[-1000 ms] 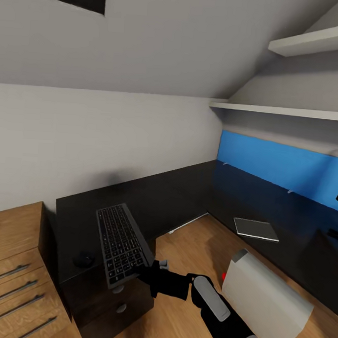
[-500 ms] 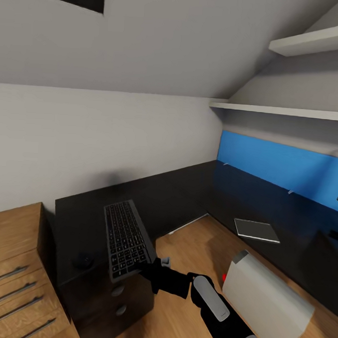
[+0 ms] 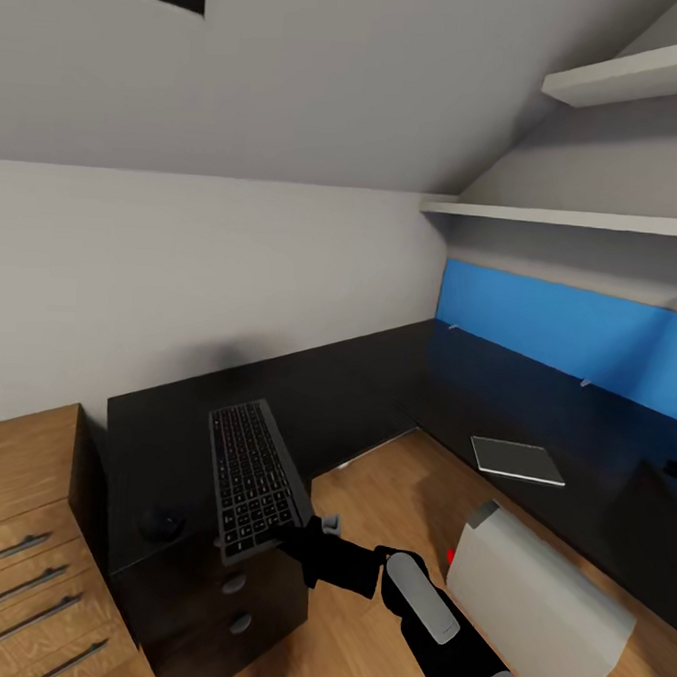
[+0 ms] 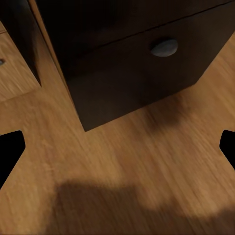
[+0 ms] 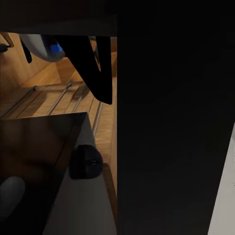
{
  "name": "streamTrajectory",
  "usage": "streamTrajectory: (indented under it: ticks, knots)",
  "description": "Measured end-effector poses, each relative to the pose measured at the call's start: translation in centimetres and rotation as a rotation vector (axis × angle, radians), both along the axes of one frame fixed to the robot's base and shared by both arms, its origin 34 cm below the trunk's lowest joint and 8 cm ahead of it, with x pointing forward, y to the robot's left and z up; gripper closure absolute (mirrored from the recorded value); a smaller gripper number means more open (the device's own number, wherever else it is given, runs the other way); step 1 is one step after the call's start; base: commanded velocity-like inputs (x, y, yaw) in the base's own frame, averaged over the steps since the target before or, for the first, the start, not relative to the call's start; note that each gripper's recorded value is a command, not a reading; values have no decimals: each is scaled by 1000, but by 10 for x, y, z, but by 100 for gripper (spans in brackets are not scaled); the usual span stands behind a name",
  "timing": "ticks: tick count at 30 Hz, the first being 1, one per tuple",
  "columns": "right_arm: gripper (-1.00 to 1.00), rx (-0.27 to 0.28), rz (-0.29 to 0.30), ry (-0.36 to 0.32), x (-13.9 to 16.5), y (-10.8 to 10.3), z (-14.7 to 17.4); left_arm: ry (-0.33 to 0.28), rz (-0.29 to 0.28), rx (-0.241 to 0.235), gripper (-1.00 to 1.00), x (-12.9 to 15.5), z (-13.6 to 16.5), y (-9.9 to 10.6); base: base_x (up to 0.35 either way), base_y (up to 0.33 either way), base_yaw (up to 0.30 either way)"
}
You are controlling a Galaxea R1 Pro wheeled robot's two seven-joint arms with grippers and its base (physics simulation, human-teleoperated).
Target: In the bedroom, organize the workspace by keeping the computer under the desk, ensuring the monitor is on the desk, placing the keyboard on the desk next to the monitor, placing the mouse on the desk next to the keyboard, moving the folder from the swivel chair onto the desk next to the mouse, stacking the notebook on top of the folder with the pen on top of the notebook, and positioning the swivel chair next to the desk.
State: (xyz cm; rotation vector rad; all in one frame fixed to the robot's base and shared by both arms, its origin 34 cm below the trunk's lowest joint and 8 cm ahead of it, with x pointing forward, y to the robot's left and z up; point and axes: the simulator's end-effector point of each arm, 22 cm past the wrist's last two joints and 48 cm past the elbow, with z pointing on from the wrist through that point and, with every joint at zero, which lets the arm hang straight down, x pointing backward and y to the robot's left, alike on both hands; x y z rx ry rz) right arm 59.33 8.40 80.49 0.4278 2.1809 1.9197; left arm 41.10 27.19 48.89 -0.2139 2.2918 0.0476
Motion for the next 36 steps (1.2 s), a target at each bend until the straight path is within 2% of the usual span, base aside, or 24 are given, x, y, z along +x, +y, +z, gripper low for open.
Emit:
streamTrajectory:
  ticks: [13, 36]
  knots:
    - [100, 8, 0, 2, -2, 0, -22, 0, 3, 2, -100, -2, -24, 1, 0, 0, 0]
    - [100, 8, -2, 2, -2, -1, -22, 5, -1, -1, -100, -3, -25, 0, 0, 0, 0]
